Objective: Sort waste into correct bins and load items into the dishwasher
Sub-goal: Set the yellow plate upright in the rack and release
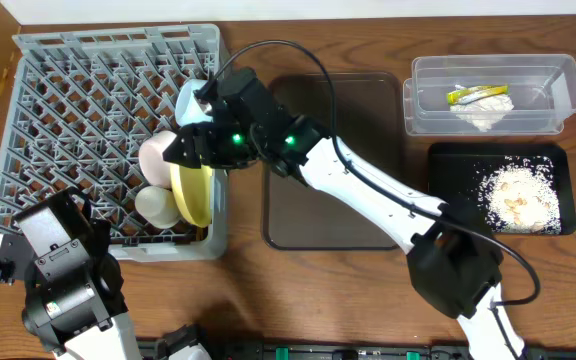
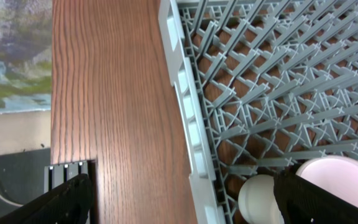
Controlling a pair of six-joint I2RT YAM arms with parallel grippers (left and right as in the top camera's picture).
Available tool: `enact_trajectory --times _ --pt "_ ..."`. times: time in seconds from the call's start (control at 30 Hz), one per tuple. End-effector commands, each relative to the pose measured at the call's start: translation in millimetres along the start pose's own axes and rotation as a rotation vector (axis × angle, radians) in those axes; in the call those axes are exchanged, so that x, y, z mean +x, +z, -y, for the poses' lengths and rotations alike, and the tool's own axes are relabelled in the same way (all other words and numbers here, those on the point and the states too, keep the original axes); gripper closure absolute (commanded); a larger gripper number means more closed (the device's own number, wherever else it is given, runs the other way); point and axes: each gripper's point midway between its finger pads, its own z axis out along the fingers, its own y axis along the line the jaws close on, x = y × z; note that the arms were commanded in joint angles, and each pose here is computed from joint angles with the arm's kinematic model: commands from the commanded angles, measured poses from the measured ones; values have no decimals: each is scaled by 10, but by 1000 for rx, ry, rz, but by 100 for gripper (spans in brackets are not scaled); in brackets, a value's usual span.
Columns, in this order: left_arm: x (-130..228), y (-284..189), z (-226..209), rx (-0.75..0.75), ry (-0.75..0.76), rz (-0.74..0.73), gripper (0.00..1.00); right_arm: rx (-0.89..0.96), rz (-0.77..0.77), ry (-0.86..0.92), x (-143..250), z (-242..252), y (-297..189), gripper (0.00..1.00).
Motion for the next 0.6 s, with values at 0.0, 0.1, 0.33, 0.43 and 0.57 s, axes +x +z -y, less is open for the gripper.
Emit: enact_trajectory --times 0.0,0.1,0.33,0.43,0.57 --pt "-54 -34 -11 -3 -17 17 6 87 155 -125 -296 -226 -524 14" --pt "-54 -34 -11 -3 -17 17 6 191 228 -148 -398 -211 -895 2" --pt "-54 -34 -11 -3 -17 17 6 474 369 -190 -513 -48 -1998 1" --pt "-54 -34 -11 -3 -17 17 6 671 396 -127 -405 232 -2506 1" --pt "-54 -34 -11 -3 -17 17 6 966 374 -7 -37 627 -3145 1"
